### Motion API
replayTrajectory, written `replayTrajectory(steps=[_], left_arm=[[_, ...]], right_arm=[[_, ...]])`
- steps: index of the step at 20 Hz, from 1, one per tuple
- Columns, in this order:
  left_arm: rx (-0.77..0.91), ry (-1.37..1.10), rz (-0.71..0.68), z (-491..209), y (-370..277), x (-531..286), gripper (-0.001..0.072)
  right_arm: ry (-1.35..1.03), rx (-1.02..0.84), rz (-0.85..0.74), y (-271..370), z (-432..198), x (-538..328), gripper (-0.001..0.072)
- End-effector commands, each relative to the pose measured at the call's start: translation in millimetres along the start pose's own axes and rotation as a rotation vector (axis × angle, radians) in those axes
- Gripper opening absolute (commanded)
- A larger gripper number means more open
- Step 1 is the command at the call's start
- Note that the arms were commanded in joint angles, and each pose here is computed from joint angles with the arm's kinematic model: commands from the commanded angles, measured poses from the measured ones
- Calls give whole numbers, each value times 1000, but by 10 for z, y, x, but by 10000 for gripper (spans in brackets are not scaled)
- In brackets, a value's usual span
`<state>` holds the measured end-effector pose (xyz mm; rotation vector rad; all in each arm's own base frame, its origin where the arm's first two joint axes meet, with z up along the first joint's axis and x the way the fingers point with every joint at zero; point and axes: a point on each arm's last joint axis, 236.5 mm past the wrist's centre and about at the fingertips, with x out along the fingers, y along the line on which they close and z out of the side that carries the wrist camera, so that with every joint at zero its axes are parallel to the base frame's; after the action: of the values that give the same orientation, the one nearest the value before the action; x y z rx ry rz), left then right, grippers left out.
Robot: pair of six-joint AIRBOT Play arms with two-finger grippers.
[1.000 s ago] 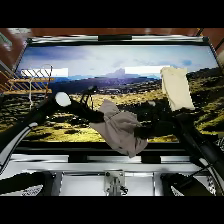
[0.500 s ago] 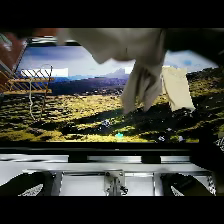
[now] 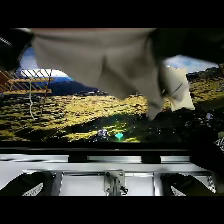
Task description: Fold the shirts.
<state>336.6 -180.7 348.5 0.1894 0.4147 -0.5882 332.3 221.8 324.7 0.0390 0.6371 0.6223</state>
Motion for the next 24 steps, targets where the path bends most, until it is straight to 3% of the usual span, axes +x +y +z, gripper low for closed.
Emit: replayTrajectory(steps=[1,4,5,7,12,14,17,20,24], left_arm=[[-85,275,-22,-1084,-17,551,27],[-106,462,-25,-1949,-40,817,27],[-103,508,-15,-2180,-22,861,27],[-100,562,4,-2444,28,887,27],[-143,533,88,-2349,389,804,27],[-175,518,131,-2309,583,750,27],[-207,522,168,-2347,746,698,27],[-211,521,173,-2351,768,691,28],[-211,520,172,-2350,767,692,27]], right_arm=[[484,-2,98,149,-1238,768,67],[644,12,112,251,-2107,1645,68],[687,38,100,263,-2364,1859,119],[780,47,88,232,-2672,1989,525],[771,88,-73,-524,-2355,1389,543],[746,195,-157,-942,-2309,1032,543],[769,412,-151,-1039,-2966,790,543],[798,603,-52,-694,-3906,871,542],[789,715,-22,-579,-4345,981,542]])
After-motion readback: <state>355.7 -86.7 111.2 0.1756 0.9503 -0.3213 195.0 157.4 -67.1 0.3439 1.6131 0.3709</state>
